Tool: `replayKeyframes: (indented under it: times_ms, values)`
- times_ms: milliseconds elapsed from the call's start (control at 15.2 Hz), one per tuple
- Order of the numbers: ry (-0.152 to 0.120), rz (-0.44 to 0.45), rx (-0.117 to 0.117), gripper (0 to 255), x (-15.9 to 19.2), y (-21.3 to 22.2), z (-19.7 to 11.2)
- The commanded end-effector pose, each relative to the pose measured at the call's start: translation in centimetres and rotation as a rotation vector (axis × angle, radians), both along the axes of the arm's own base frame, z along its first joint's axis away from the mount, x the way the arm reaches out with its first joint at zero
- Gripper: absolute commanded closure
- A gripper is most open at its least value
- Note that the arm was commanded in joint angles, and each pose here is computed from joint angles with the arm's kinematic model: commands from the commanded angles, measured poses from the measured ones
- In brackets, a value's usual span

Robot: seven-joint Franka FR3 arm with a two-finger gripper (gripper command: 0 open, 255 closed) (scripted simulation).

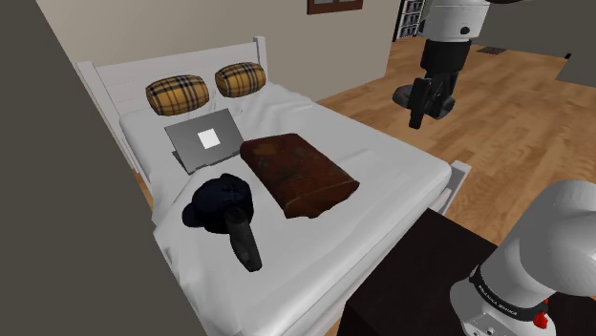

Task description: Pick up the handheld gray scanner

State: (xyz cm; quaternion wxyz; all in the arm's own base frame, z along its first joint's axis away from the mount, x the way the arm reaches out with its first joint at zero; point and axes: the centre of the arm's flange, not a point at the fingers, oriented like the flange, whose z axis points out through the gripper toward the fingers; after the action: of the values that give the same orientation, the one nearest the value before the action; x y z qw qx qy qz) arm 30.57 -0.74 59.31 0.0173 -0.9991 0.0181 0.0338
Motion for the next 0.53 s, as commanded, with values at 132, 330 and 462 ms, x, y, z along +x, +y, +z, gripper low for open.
replayKeyframes:
  times_ms: [132,330,462]
  values:
    - [-0.005,-0.007,-0.001,0,1.2,1.9,-1.4]
    - [-0.012,-0.018,-0.003,0,3.0,4.6,-3.5]
    - [-0.016,-0.026,-0.004,0,4.2,6.4,-4.9]
